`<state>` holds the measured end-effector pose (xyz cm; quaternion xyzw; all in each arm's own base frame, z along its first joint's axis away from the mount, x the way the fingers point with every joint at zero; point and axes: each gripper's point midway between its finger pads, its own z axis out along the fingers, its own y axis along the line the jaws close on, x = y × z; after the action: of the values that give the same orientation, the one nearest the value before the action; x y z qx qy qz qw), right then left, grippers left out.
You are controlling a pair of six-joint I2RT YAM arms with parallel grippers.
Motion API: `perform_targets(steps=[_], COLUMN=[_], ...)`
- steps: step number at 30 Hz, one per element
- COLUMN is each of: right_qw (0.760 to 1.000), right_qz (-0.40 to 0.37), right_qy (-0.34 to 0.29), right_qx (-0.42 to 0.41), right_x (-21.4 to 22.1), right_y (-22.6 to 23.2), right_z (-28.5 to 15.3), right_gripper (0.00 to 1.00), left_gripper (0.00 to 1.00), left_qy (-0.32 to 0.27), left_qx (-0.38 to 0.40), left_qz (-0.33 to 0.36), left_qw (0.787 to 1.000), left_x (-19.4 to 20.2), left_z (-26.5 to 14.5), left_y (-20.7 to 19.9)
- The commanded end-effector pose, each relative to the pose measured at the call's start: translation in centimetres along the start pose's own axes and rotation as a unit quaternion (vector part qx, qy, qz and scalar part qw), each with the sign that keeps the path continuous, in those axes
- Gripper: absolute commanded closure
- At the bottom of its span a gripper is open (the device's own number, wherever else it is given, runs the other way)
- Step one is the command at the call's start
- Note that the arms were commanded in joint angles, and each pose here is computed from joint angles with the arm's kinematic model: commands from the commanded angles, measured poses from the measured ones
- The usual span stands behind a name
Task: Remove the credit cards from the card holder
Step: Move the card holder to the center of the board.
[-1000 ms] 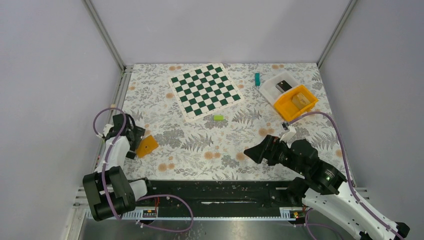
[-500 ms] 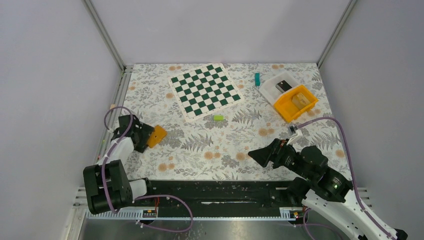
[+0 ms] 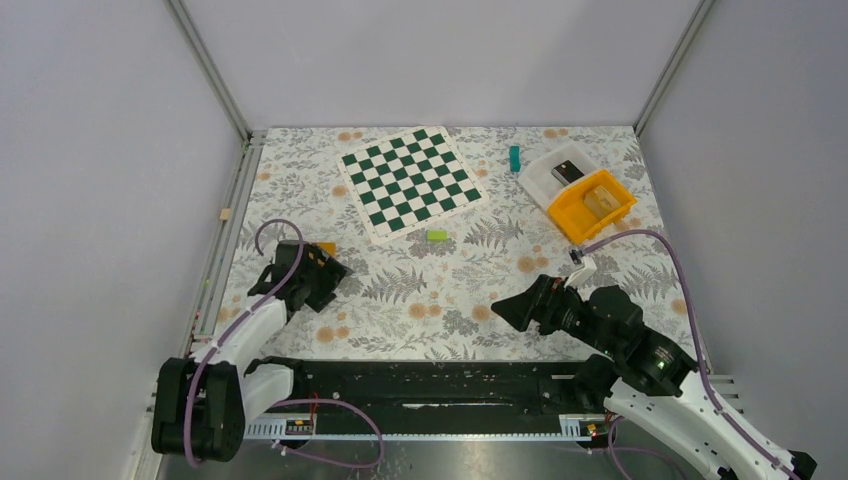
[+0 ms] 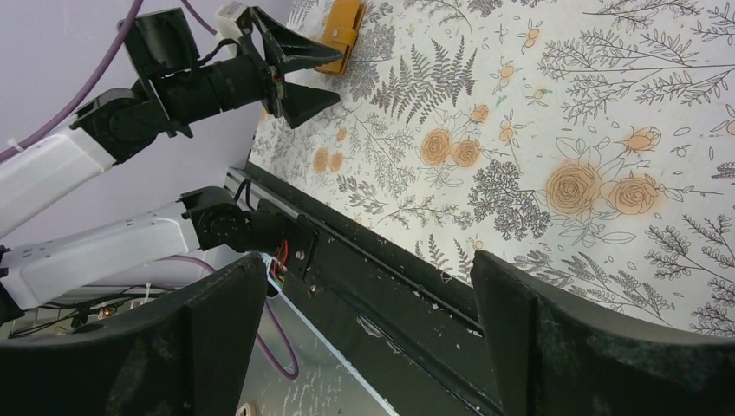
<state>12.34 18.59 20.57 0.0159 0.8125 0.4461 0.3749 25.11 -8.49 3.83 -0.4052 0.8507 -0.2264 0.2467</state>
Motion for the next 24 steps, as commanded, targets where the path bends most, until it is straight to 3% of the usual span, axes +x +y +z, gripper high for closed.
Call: perform_targets(steps=[1,4,6,10,13,18,20,24], right_qw=[1.0,1.0,1.0,0.999,0.999,0.999,0.999,0.999], right_qz=[0.003,0.01,0.014,0.022,0.024,0.024,0.024,0.024], right_qy=[-0.018,-0.017,-0.014,-0.01,-0.004,-0.001,-0.001,0.003], right_qx=[-0.02,-0.022,-0.024,-0.03,-0.033,-0.03,-0.028,-0.027], right_x=[-0.8,-0.7,-0.6,-0.5,-0.3,-0.1,-0.1,0.0], right_y=[1.0,1.0,1.1,1.4,1.6,1.3,1.2,1.3], right_z=[0.5,0.7,0.8,1.1,1.3,1.3,1.2,1.2], right_gripper=[0.07,0.07,0.07,0.08,0.08,0.08,0.08,0.09], left_gripper=[0.25,0.16,0.14,0.15,0.15,0.16,0.25,0.3], left_qy=[-0.106,-0.172,-0.186,-0.205,-0.212,-0.158,-0.127,-0.07], left_qx=[-0.022,-0.09,-0.117,-0.092,-0.095,-0.104,-0.097,-0.09], left_qz=[0.06,0.101,0.091,0.027,0.017,0.027,0.026,0.039], left_qw=[0.992,0.976,0.971,0.974,0.973,0.982,0.987,0.993], left_x=[-5.3,-9.4,-11.1,-13.9,-15.5,-15.4,-14.6,-11.9], left_z=[-2.2,-3.7,-4.0,-3.5,-2.9,0.0,1.5,3.6], left_y=[-1.9,-1.6,-0.8,0.2,0.4,0.2,0.2,-0.1])
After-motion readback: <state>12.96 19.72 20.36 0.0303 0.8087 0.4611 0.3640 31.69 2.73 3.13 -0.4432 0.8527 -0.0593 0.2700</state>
